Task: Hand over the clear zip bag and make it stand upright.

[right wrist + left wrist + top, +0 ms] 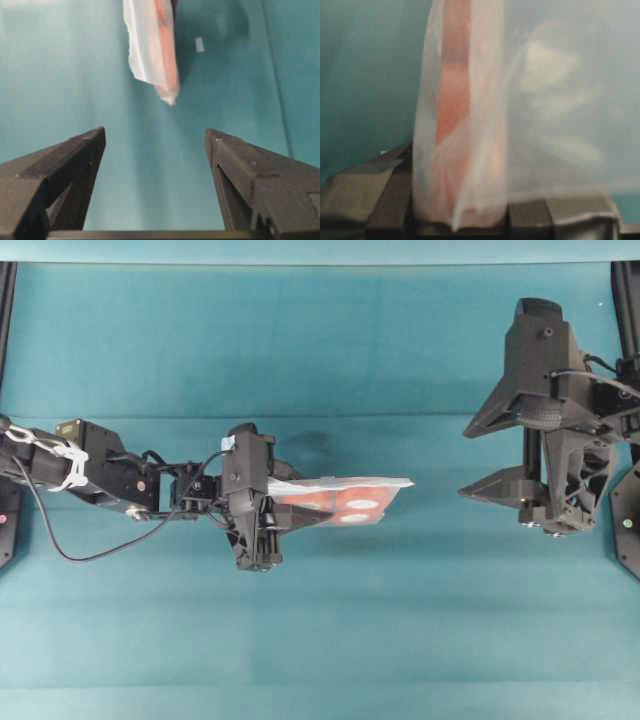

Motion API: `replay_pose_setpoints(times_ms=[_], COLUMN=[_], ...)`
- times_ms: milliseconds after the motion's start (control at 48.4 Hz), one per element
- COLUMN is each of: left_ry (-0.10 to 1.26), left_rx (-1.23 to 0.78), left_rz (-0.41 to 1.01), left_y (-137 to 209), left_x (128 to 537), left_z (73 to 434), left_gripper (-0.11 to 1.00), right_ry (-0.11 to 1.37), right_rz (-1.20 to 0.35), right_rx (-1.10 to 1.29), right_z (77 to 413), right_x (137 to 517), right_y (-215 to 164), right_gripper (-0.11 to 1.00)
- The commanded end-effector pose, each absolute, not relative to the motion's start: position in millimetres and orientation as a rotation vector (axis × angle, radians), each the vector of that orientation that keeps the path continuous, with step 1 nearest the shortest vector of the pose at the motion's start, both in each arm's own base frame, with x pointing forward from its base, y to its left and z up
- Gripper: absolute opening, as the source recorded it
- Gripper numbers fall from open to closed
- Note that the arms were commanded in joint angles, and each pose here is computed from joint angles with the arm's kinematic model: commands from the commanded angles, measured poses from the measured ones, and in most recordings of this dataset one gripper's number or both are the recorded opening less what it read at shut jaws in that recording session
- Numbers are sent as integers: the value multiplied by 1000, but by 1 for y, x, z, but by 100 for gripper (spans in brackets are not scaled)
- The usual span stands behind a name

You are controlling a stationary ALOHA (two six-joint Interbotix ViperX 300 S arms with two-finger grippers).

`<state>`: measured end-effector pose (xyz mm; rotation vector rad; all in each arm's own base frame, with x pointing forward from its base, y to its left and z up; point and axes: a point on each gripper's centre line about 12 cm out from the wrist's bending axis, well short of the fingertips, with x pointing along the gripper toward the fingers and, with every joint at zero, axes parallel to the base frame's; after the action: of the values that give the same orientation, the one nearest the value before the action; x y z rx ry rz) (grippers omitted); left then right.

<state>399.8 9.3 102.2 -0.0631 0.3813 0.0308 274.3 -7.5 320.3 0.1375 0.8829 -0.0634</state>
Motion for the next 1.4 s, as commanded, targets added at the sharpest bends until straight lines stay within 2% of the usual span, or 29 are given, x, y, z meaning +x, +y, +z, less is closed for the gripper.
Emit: replay_pose_setpoints(times_ms=[0, 1384], left_ry=[368, 377], left_rx=[-61, -60], left_rz=[25, 22], left_y=[7, 6], left_x=[402, 403], left_z=[108, 107], left_gripper=[23, 23], right_ry=[860, 878], right_rz=[-63, -62], right_rx=[147, 151], right_z=[326, 320], right_x=[274, 270], right_y=[-7, -6], right_gripper=[84, 84])
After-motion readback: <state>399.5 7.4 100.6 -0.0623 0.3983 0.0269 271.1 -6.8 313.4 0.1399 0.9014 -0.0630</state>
